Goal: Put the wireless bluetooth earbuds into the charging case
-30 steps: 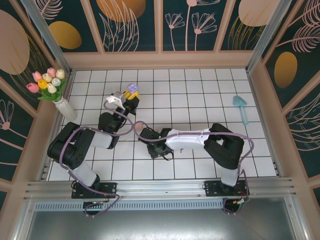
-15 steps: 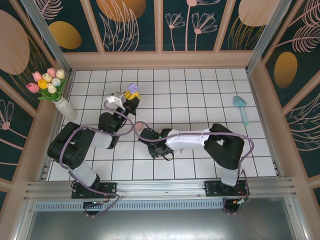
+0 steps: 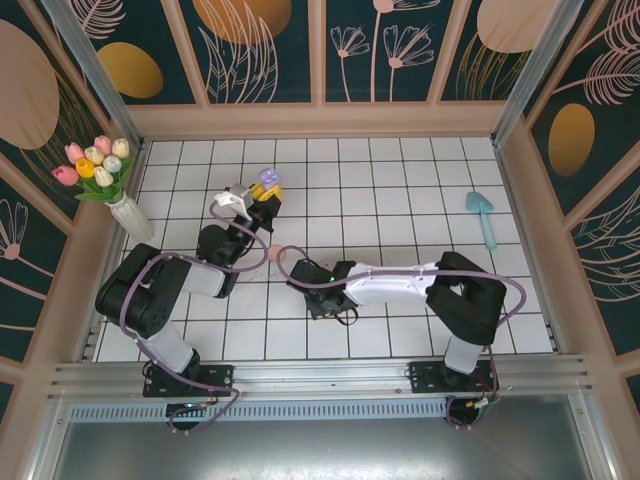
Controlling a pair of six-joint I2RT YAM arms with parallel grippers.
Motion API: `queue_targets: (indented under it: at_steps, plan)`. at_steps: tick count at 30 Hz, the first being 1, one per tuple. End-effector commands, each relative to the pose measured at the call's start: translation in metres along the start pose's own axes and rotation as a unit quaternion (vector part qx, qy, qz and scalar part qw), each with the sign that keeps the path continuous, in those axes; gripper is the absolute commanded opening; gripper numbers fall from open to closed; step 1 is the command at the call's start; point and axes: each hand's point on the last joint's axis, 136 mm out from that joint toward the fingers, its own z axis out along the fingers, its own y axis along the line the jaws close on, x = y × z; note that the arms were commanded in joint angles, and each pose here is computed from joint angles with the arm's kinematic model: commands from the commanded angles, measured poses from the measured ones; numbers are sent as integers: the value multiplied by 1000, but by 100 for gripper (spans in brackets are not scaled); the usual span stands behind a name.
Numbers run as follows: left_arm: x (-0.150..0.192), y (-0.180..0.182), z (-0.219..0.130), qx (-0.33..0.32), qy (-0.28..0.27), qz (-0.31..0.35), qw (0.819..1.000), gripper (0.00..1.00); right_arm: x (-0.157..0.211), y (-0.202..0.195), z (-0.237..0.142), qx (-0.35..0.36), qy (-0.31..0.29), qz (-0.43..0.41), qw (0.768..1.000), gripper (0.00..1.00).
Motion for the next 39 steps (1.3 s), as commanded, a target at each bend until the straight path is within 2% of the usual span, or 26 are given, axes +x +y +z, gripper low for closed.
queue_targets:
  at_steps: [1, 7, 12, 16, 21, 28, 33, 36, 37, 39]
  plan:
    - [-53, -21, -1, 47, -106, 16, 993, 0, -9, -16, -19, 8, -28, 29, 999, 17]
    - [-52, -26, -1, 62, -101, 17, 993, 0, -29, -38, -43, -4, -65, 64, 996, 16]
    - [-48, -44, 3, 116, -81, 21, 990, 0, -66, -55, -85, -28, -124, 93, 987, 16]
    - [-47, -59, 5, 163, -72, 17, 984, 0, -112, -68, -136, -55, -197, 109, 973, 16]
    - [-45, -64, 8, 179, -68, 30, 981, 0, -165, -77, -198, -82, -285, 107, 949, 16]
    - [-31, -73, 21, 170, -47, 106, 979, 0, -220, -76, -259, -113, -370, 85, 918, 16]
    - [-20, -85, 33, 160, -39, 156, 974, 0, -244, -66, -280, -130, -397, 64, 906, 16]
    - [-25, -88, 38, 158, -53, 153, 974, 0, -252, -59, -285, -142, -404, 52, 902, 16]
    - [-14, -85, 41, 158, -44, 145, 976, 0, -253, -56, -286, -148, -407, 49, 900, 16]
    - [-13, -87, 44, 160, -48, 138, 976, 0, -255, -52, -287, -156, -410, 44, 898, 16]
